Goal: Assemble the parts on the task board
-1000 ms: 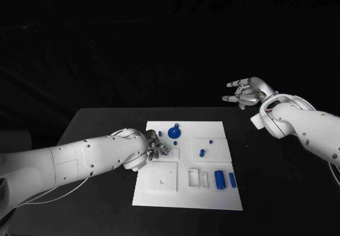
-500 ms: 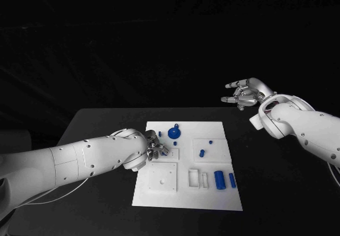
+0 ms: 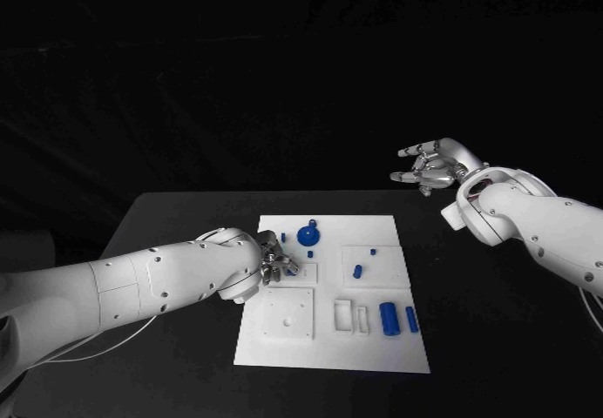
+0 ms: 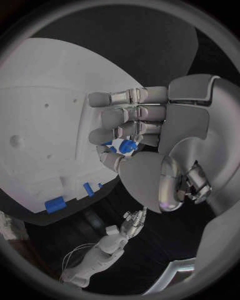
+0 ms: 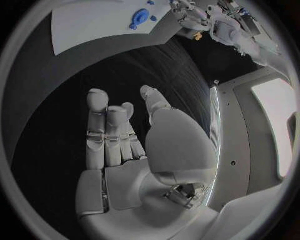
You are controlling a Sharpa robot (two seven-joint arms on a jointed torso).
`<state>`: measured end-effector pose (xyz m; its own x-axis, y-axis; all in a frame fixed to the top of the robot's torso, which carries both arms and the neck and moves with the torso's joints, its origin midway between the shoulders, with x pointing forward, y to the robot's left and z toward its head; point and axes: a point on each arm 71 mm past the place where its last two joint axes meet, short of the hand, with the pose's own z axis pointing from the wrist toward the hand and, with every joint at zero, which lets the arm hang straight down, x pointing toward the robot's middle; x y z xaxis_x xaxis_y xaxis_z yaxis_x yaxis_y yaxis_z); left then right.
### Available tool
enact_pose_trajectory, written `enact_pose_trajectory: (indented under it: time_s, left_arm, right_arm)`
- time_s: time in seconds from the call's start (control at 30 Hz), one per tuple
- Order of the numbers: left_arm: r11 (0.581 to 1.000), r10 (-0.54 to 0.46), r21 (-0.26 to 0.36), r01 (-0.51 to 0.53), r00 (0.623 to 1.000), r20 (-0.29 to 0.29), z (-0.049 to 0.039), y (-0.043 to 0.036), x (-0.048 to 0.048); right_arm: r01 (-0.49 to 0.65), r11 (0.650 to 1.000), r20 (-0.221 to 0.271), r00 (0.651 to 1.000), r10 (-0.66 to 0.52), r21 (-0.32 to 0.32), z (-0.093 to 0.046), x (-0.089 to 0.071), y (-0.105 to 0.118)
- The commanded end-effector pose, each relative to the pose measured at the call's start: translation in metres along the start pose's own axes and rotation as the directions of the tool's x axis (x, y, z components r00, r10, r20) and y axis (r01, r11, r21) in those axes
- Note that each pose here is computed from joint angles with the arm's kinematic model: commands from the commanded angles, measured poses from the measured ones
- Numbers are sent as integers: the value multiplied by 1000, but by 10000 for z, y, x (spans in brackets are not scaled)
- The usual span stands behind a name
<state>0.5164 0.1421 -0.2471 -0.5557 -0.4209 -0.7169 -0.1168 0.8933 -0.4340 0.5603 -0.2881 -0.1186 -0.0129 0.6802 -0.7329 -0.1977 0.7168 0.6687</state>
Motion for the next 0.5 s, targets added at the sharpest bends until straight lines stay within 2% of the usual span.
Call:
enact_pose_trajectory:
  time_s: [0.03, 0.5]
  left_arm:
    - [1000, 23, -2, -23, 999, -35, 4, -6, 51]
    - [999, 53, -5, -53, 997, -52, 31, -18, 57]
  right_arm:
    - [10, 1000, -16, 1000, -10, -7, 1, 13, 14]
    - [10, 1000, -19, 1000, -10, -7, 0, 18, 19]
